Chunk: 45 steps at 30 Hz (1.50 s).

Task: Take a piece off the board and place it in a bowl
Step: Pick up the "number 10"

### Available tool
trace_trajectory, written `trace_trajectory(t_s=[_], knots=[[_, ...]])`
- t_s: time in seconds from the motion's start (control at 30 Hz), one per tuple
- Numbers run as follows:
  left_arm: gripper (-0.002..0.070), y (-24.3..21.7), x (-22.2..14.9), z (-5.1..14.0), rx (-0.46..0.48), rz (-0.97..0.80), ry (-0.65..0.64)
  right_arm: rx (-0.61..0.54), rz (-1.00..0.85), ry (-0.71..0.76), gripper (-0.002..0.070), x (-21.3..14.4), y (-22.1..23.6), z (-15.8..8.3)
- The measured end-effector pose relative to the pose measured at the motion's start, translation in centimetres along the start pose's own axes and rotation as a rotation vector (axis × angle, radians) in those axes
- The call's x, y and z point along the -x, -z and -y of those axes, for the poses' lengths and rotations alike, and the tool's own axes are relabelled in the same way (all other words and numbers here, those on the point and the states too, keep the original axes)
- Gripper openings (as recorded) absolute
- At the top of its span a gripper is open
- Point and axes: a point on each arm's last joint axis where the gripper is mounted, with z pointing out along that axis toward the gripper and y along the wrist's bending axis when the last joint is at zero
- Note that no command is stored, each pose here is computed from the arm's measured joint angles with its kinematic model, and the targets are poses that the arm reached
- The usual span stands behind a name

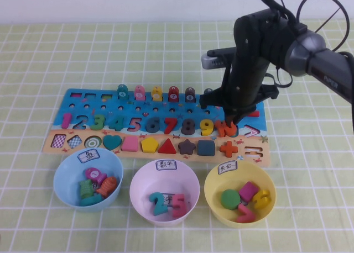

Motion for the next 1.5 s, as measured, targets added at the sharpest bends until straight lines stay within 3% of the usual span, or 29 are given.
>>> trace_trajectory(t_s=[0.07, 0.2, 0.43, 0.73, 0.83, 1.03, 1.23, 1.37, 1.5], knots=[[-0.0005, 0.0, 0.0, 0.0, 0.000, 0.000, 0.000, 0.003, 0.009, 0.004, 0.0033, 0.0, 0.5, 0.0], [-0.0005, 0.0, 0.0, 0.0, 0.000, 0.000, 0.000, 0.011, 0.015, 0.016, -0.0005, 0.0, 0.9, -0.1], [-0.0005, 0.0, 0.0, 0.0, 0.000, 0.000, 0.000, 0.033, 0.014, 0.047, -0.0015, -0.1, 1.2, -0.3], [-0.0005, 0.0, 0.0, 0.0, 0.000, 0.000, 0.000, 0.121, 0.006, 0.229, -0.0015, -0.3, 1.5, -1.0], [-0.0005, 0.0, 0.0, 0.0, 0.000, 0.000, 0.000, 0.082, 0.029, 0.300, -0.0015, -0.3, 2.2, -1.0], [-0.0005, 0.0, 0.0, 0.0, 0.000, 0.000, 0.000, -0.111, 0.098, 0.474, -0.0016, -1.1, 4.1, -2.9], [-0.0005, 0.0, 0.0, 0.0, 0.000, 0.000, 0.000, -0.014, 0.089, 0.547, -0.0016, -1.5, 4.5, -3.8], [-0.0005, 0.0, 0.0, 0.0, 0.000, 0.000, 0.000, 0.081, 0.079, 0.517, -0.0016, -1.2, 4.5, -2.9], [-0.0005, 0.0, 0.0, 0.0, 0.000, 0.000, 0.000, 0.033, 0.082, 0.432, -0.0003, -0.6, 4.5, -1.2]])
